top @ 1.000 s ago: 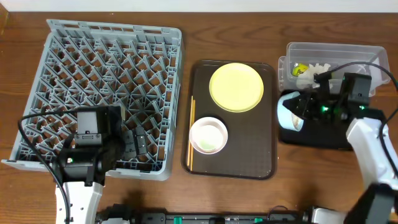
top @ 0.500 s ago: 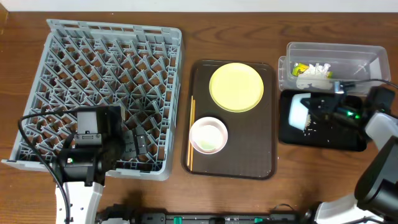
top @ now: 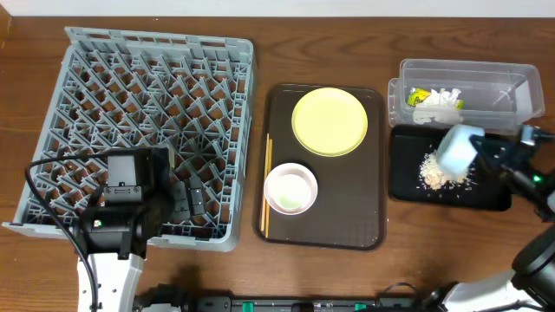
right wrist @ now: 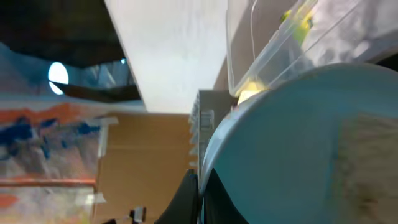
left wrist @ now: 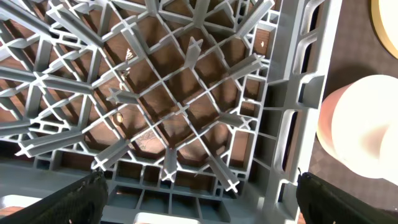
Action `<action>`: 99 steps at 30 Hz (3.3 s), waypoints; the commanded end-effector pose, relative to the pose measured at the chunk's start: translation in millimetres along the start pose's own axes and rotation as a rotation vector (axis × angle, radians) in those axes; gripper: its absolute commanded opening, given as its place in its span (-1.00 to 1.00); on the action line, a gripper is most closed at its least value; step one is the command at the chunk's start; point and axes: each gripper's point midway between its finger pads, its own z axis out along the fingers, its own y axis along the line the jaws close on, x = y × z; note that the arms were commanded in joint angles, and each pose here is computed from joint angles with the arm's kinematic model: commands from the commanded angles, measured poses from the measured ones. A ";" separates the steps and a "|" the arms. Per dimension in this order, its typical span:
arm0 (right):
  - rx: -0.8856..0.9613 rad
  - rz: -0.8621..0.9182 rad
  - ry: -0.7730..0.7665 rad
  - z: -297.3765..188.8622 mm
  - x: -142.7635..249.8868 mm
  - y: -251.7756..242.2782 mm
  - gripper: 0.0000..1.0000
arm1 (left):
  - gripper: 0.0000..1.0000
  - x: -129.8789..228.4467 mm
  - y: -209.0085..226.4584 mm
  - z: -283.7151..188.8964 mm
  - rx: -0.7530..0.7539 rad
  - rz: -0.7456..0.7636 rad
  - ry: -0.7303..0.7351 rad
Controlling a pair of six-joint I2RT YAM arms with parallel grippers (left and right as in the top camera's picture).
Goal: Sort waste into correct bins and load items into the dishwasher
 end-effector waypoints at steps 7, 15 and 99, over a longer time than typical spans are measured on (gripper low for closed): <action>-0.061 0.032 -0.056 -23.0 -13.3 9.4 -0.98 | 0.94 -6.7 -1.6 -6.0 0.002 -0.002 -0.023; -0.060 0.175 0.129 30.8 19.6 15.5 -0.98 | 0.94 -6.6 -1.6 -6.0 0.003 -0.002 -0.023; 0.825 -0.935 0.902 190.8 310.6 -71.4 -0.91 | 0.94 -6.3 -1.5 -5.6 0.002 -0.002 -0.022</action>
